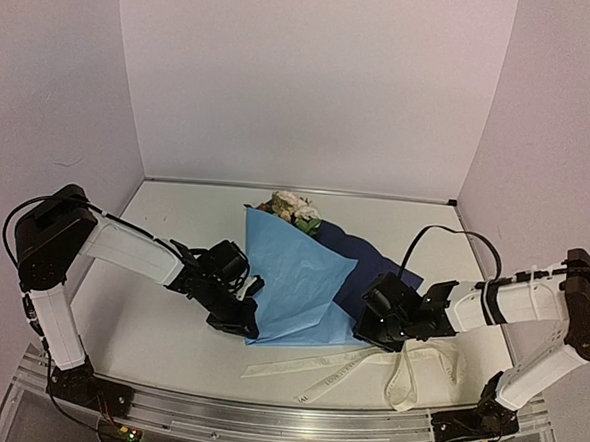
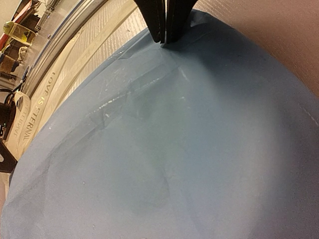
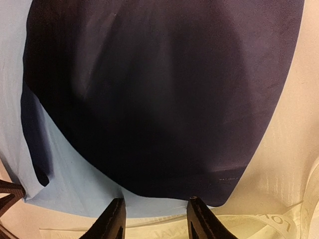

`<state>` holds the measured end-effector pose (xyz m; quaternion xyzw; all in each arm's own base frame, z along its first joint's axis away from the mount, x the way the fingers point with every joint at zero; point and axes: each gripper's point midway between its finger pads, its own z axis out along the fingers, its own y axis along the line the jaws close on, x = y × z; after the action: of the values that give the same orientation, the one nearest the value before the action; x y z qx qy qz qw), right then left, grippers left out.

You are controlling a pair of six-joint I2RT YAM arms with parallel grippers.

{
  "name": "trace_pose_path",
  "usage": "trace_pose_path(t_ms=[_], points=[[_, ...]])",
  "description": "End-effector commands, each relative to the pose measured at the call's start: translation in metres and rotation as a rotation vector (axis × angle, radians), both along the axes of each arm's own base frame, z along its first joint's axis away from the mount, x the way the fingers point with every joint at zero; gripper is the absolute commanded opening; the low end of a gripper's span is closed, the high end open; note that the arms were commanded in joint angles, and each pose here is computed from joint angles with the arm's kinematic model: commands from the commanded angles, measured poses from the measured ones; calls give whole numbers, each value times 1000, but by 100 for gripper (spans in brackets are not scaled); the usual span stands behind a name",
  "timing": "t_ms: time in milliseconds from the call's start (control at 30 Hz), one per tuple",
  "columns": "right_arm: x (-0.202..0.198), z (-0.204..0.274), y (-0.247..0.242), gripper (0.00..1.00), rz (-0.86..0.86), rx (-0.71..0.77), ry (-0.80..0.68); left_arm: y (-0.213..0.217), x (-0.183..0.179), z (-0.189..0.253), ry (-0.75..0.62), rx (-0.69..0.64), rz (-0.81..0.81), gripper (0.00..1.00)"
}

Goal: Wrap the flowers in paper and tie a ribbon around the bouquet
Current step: Press the fold line on the 2/3-folded wrapping paper.

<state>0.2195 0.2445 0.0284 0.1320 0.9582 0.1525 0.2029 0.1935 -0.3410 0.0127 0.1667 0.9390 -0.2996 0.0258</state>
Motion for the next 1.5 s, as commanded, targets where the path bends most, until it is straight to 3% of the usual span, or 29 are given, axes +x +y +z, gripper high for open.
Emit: trace_pose_path(t_ms=[0, 267, 467, 667, 1167, 1467], points=[[6, 12, -5, 43, -34, -27, -101, 9, -2, -2, 2, 55, -9, 3], [-2, 54, 30, 35, 204, -103, -189, 9, -3, -2, 5, 56, -12, 3], [-4, 30, 95, 22, 271, 80, -103, 10, -5, -5, 13, 61, -15, 3], [-2, 11, 122, 13, 259, 192, -84, 10, -5, -7, 18, 65, -17, 3], [-13, -39, 62, 8, 118, 128, -83, 16, -8, -22, 50, 101, -12, 2], [-14, -36, 23, 9, 61, 74, -161, 25, -9, -33, 80, 134, 4, 1]])
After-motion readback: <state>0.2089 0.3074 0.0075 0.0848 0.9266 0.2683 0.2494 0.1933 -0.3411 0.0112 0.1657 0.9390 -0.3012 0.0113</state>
